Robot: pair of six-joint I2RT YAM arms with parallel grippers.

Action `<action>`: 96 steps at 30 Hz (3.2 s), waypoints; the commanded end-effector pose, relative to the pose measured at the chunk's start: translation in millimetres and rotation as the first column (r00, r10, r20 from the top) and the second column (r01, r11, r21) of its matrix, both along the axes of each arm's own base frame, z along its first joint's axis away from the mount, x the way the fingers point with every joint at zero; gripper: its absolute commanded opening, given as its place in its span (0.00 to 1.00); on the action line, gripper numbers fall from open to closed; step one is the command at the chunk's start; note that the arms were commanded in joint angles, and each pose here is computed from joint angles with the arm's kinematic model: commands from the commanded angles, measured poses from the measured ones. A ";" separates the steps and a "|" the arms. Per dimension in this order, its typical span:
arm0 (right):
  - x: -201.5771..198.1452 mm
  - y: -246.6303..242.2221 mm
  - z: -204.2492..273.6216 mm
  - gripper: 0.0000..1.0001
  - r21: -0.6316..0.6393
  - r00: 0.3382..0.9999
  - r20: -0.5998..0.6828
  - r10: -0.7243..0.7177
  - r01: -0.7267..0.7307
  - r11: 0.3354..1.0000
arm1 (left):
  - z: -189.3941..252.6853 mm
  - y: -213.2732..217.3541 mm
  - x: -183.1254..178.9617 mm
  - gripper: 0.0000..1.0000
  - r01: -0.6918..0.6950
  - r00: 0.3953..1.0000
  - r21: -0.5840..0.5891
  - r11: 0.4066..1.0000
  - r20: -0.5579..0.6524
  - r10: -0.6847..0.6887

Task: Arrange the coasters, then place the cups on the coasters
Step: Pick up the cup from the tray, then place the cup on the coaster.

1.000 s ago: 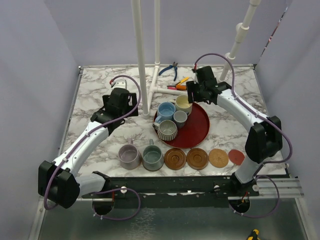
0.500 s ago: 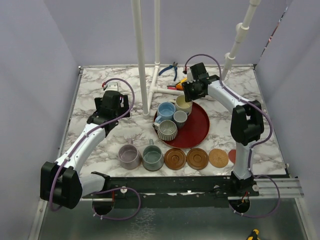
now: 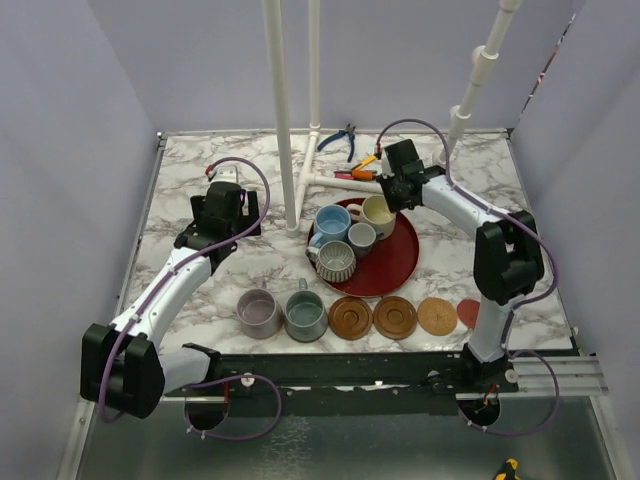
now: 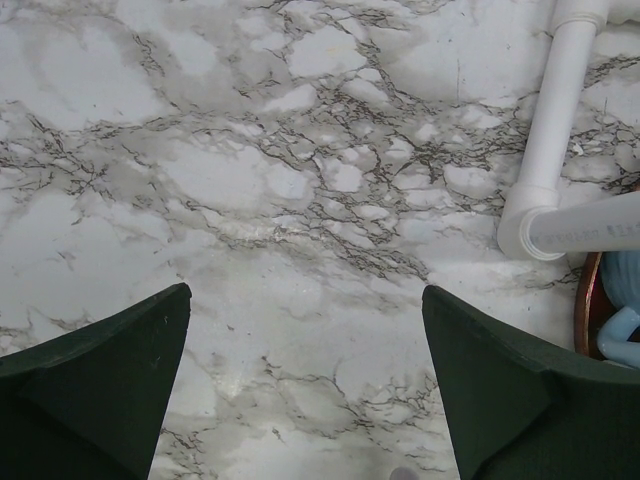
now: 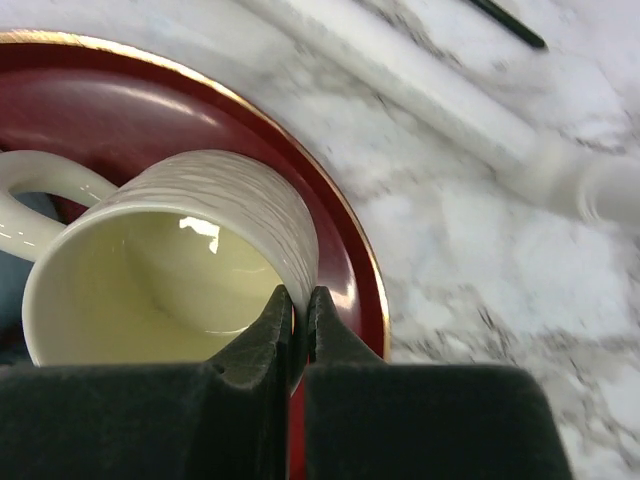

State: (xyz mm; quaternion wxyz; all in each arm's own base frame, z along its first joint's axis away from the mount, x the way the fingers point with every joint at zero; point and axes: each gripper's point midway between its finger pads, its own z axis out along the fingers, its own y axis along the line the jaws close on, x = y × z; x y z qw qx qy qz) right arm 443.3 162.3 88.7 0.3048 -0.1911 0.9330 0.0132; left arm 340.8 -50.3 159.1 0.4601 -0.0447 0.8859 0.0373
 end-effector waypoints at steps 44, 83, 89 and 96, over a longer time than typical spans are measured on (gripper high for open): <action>-220.3 1.4 83.5 0.00 0.284 0.547 -0.146 -0.824 0.821 0.495 | 104.8 -126.5 -34.0 0.96 0.278 0.946 -0.386 0.879 0.271 -0.180; -189.6 28.0 109.5 0.00 0.481 0.677 -0.092 -0.730 0.672 0.563 | 56.5 -293.8 -64.1 0.37 0.246 0.952 -0.383 0.890 0.270 -0.146; -188.8 35.9 113.6 0.00 0.505 0.719 -0.091 -0.689 0.629 0.591 | 50.2 -295.0 -64.0 0.17 0.242 0.953 -0.344 0.907 0.260 -0.155; -195.5 41.7 119.0 0.08 0.573 0.790 -0.082 -0.607 0.536 0.620 | 54.9 -302.1 -62.3 0.00 0.250 0.951 -0.350 0.903 0.263 -0.161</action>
